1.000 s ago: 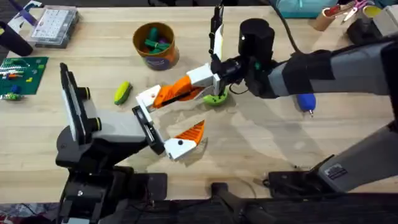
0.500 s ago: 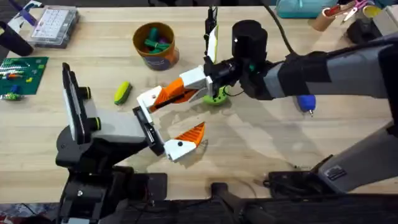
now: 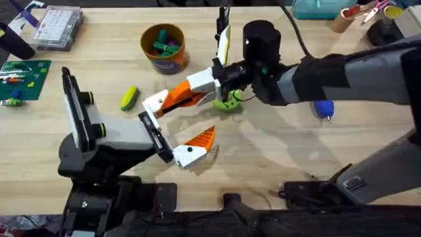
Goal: Pick up the gripper from the table and insert it into the empty holder that is missing its gripper. Then pick up a screw, insert it into the mounting hole, and use the screwdriver to tighten it. Finally, clean up the table by picking up the vegetable and placing it into the bucket.
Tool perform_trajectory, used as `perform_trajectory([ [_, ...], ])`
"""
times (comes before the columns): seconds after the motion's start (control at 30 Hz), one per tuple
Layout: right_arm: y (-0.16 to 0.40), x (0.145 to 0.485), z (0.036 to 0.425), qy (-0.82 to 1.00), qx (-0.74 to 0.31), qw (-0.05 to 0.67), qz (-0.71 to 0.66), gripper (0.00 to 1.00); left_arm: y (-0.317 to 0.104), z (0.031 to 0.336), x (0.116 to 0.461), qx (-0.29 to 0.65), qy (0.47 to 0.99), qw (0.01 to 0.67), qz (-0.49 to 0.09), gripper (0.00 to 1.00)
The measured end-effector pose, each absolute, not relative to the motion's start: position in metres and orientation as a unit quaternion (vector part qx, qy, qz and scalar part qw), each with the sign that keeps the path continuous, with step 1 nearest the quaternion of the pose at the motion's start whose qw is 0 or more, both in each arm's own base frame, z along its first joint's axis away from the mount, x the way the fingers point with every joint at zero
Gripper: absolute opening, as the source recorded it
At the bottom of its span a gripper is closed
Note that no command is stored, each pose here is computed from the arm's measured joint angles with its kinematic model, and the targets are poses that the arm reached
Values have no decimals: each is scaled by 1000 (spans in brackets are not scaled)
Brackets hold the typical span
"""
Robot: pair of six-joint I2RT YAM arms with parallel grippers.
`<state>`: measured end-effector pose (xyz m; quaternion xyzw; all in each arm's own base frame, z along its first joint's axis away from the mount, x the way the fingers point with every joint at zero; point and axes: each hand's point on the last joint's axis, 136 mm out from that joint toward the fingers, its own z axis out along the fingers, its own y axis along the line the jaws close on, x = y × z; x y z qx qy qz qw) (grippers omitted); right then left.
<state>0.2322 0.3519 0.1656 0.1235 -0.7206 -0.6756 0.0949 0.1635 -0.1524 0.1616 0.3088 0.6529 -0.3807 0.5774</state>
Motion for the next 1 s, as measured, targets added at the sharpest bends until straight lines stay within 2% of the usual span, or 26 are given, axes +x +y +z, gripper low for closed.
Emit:
perform_trajectory([
  [0.27,352,232,166,-721,123,95,-676,14,-152,162,164,309,653,578,-380,990],
  [0.3,352,232,166,-721,123,95,-676,26,-152,162,164,309,653,578,-380,990],
  [0.37,353,233,165,-722,121,92,-675,135,-152,162,163,309,653,578,-380,989],
  [0.47,356,232,164,-724,119,91,-673,204,-153,162,163,311,652,577,-382,989],
  [0.83,358,231,164,-725,118,91,-673,230,-153,162,163,310,652,577,-381,990],
  [1.0,358,230,162,-726,115,95,-671,436,-153,162,163,314,650,580,-378,990],
])
